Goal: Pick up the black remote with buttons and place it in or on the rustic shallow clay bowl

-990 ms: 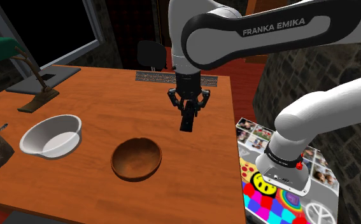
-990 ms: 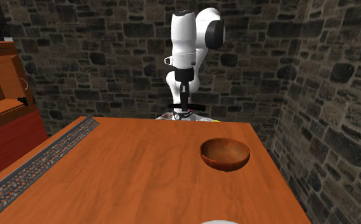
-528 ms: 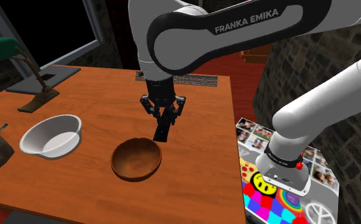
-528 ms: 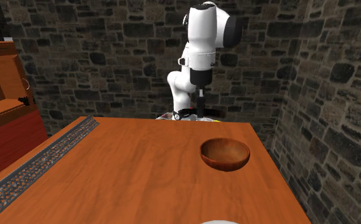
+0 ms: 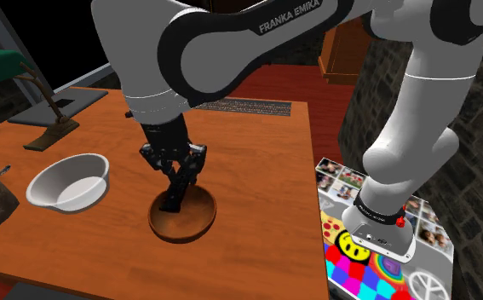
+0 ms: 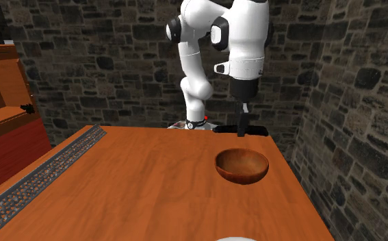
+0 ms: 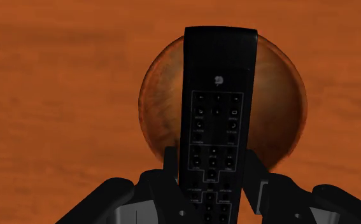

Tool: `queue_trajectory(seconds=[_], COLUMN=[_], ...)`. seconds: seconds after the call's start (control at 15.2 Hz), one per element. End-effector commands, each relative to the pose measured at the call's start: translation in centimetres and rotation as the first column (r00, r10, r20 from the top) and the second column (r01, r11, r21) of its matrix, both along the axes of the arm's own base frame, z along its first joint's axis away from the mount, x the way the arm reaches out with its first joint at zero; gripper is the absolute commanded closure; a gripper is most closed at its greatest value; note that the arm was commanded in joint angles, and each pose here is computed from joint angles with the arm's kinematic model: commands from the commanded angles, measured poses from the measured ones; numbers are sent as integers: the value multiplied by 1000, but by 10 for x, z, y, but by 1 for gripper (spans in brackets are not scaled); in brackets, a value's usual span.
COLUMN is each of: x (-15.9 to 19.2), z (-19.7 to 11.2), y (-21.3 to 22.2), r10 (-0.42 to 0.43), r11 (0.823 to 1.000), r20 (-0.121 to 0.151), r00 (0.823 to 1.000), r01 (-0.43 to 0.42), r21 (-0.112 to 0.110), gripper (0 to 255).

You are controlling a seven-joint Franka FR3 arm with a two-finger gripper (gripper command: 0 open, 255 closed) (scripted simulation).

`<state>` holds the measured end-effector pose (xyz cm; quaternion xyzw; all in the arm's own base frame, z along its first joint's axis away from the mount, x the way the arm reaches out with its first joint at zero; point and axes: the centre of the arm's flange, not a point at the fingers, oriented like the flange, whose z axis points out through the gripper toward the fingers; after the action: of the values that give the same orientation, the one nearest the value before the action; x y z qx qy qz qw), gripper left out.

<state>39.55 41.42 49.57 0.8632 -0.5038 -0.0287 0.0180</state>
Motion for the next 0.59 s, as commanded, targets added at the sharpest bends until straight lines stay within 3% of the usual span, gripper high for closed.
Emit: queue_trajectory(seconds=[0.0, 0.53], x=[12, 12], z=[-3, -45], y=[19, 19], r10=[-10, -10], r11=[1000, 1000], r20=[13, 13], r00=[1000, 1000], r01=[10, 10], r21=[0, 0], gripper=[255, 255])
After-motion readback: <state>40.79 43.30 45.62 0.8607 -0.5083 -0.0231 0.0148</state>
